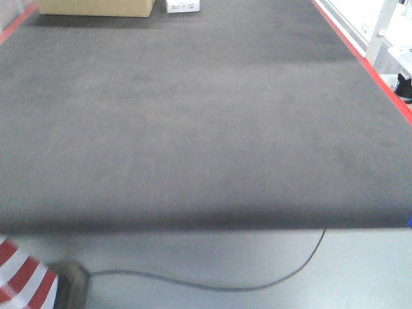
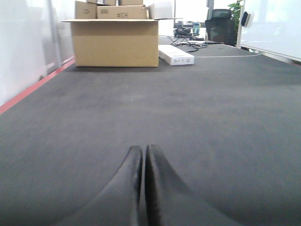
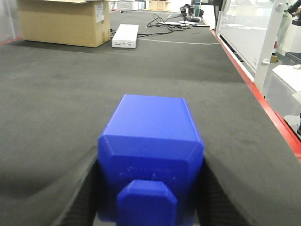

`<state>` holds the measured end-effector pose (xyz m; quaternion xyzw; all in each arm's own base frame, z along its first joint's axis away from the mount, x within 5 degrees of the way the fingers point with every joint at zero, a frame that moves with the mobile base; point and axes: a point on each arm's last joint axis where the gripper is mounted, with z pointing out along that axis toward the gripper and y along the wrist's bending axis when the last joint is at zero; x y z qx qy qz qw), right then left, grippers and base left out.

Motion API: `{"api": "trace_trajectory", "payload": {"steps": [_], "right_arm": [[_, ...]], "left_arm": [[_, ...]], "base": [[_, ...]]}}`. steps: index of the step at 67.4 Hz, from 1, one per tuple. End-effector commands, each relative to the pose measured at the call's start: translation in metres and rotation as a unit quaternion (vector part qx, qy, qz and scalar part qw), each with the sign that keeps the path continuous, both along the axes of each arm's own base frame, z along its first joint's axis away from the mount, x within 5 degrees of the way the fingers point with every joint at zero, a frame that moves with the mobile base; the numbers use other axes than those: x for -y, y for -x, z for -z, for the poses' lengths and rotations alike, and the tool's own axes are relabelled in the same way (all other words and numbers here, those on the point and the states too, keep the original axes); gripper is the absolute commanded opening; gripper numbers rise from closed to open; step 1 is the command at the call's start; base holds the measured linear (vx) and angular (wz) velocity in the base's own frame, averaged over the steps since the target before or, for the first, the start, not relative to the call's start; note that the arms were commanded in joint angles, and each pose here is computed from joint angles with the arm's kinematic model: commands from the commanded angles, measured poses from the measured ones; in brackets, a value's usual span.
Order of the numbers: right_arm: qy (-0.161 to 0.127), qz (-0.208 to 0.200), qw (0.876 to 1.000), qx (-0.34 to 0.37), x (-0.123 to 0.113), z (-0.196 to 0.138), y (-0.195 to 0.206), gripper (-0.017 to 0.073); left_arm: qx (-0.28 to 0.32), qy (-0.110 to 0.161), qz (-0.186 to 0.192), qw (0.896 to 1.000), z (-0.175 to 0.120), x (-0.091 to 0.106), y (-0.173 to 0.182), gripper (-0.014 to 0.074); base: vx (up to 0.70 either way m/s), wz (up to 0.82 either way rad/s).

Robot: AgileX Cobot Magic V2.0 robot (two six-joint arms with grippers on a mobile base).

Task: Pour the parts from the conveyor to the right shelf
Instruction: 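Drive away from the conveyor holding the blue part in the right gripper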

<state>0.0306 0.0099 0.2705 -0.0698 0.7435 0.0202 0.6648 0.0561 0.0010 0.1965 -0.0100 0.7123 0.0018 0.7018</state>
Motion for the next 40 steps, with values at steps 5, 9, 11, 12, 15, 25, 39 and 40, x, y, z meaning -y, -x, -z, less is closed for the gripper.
{"api": "trace_trajectory", "payload": {"steps": [5,9,11,12,15,25,39,40], "right_arm": [[-0.004,0.008,0.999,0.046,0.0013,-0.0156,0.0006,0.0048],[-0.004,0.008,0.999,0.046,0.0013,-0.0156,0.0006,0.0048],[-0.004,0.008,0.999,0.046,0.0013,-0.0156,0.0006,0.0048],[-0.004,0.008,0.999,0.046,0.0013,-0.0156,0.0006,0.0048],[-0.004,0.008,0.999,0.046,0.0013,-0.0156,0.0006,0.0048],[-0.004,0.008,0.999,0.046,0.0013,-0.0156,0.0006,0.0048],[-0.003,0.009,0.999,0.046,0.0013,-0.0155,0.0006,0.0048],[-0.003,0.009,0.999,0.046,0.0013,-0.0155,0.0006,0.0048]], "left_arm": [[0.052,0.006,0.002,0.999,-0.0157,0.0003,0.0019,-0.0006],[0.052,0.006,0.002,0.999,-0.0157,0.0003,0.0019,-0.0006],[0.052,0.006,0.002,0.999,-0.0157,0.0003,0.0019,-0.0006],[0.052,0.006,0.002,0.999,-0.0157,0.0003,0.0019,-0.0006],[0.052,0.006,0.002,0.999,-0.0157,0.0003,0.0019,-0.0006],[0.052,0.006,0.002,0.999,-0.0157,0.0003,0.0019,-0.0006],[0.052,0.006,0.002,0.999,-0.0157,0.0003,0.0019,-0.0006],[0.052,0.006,0.002,0.999,-0.0157,0.0003,0.0019,-0.0006]], "base": [[-0.43,0.12],[-0.42,0.14],[-0.41,0.13],[-0.41,0.13],[-0.39,0.11],[-0.36,0.06],[-0.31,-0.04],[-0.28,-0.20]]}}
